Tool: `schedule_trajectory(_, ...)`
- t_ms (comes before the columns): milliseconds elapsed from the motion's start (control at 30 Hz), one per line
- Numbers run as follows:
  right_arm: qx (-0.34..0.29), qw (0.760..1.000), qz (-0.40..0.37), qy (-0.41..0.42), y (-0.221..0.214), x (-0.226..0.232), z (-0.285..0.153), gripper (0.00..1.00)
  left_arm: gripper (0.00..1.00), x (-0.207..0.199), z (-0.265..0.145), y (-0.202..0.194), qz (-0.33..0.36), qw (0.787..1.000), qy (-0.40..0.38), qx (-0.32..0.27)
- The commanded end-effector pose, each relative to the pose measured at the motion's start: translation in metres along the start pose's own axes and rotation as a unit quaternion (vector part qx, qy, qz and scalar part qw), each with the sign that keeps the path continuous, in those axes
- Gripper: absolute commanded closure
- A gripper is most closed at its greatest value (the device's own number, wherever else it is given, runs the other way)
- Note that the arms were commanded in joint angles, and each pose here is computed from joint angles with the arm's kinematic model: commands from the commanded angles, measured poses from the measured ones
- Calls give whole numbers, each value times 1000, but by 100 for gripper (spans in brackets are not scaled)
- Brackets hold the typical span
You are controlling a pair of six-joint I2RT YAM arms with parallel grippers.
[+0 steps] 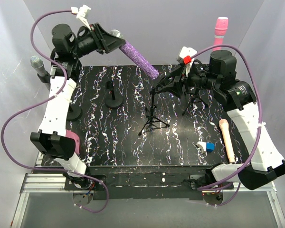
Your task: Remove the microphone from the stand
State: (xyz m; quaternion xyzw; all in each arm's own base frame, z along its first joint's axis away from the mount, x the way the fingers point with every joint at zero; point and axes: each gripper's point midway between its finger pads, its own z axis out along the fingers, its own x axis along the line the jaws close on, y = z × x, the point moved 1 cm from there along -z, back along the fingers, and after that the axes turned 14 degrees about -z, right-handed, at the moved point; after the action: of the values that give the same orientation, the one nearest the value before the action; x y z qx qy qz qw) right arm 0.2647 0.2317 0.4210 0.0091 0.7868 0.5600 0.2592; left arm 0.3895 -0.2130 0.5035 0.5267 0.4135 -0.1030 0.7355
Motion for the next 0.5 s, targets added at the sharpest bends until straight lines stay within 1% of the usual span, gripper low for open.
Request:
schedule_trajectory(0, 66, 996, 47, 22, -37, 17, 0, 54, 100, 5, -27, 56, 54, 994, 40, -89)
schedule_trajectory(33, 63, 997, 48, 24, -34, 18, -2, 53, 100, 3, -31, 63, 61, 993, 39, -95)
schedule_trajectory(67, 58, 997, 48, 24, -30, 17, -3, 50, 100, -2, -35, 68, 72, 992, 35, -97)
schedule_trajectory(133, 44, 998, 43, 19, -16, 15, -9, 39, 100, -14, -37, 71, 103, 991, 17, -86)
schedule_trajectory(167, 33, 999, 39, 16, -6, 13, -12, 31, 100, -22, -38, 67, 120, 990, 3, -73)
schedule_trajectory(267, 1, 1000, 28, 6, 25, 4, -20, 17, 100, -37, -41, 54, 146, 988, -31, -35)
schedule_trajectory(333, -14, 1000, 24, -2, 41, -3, -21, 13, 100, -43, -44, 43, 155, 987, -50, -10)
schedule_trajectory(467, -34, 999, 20, 11, 66, -13, -11, 12, 100, -58, -47, 26, 184, 979, -81, 20)
